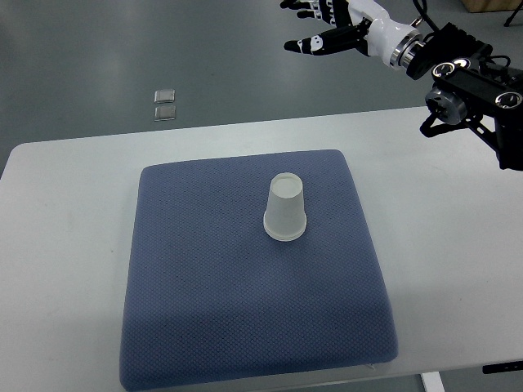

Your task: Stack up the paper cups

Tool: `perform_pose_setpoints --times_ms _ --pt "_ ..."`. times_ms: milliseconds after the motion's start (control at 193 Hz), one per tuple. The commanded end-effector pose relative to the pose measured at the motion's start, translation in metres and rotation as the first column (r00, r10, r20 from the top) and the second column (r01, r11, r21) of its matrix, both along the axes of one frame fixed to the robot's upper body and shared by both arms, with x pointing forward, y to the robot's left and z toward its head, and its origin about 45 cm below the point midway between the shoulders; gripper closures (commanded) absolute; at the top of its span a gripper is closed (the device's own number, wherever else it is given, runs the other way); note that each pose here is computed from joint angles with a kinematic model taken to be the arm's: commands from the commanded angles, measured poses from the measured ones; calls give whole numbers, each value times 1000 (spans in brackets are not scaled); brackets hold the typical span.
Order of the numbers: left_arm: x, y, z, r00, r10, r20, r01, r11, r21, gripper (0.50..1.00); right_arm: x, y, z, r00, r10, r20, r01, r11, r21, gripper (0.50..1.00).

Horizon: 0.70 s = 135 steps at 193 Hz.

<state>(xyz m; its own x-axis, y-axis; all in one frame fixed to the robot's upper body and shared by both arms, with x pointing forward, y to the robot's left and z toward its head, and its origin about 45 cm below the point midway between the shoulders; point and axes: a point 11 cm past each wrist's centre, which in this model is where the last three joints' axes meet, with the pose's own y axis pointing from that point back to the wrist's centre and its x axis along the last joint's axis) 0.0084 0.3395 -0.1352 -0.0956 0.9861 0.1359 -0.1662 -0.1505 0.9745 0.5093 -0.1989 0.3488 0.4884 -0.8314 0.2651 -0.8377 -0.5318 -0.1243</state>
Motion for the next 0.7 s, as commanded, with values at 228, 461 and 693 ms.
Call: perform_pose_setpoints --times_ms 228,461,693 --pt "0 0 0 1000 0 1 0 1000 0 500 3 -26 -49 936 -243 -254 310 911 271 607" --pt "0 0 0 1000 0 1 0 1000 0 500 -3 -44 -87 838 -304 -453 478 810 340 605" --pt "0 0 0 1000 -1 0 1 1000 0 500 -16 -43 -113 860 -176 -479 389 834 391 591"
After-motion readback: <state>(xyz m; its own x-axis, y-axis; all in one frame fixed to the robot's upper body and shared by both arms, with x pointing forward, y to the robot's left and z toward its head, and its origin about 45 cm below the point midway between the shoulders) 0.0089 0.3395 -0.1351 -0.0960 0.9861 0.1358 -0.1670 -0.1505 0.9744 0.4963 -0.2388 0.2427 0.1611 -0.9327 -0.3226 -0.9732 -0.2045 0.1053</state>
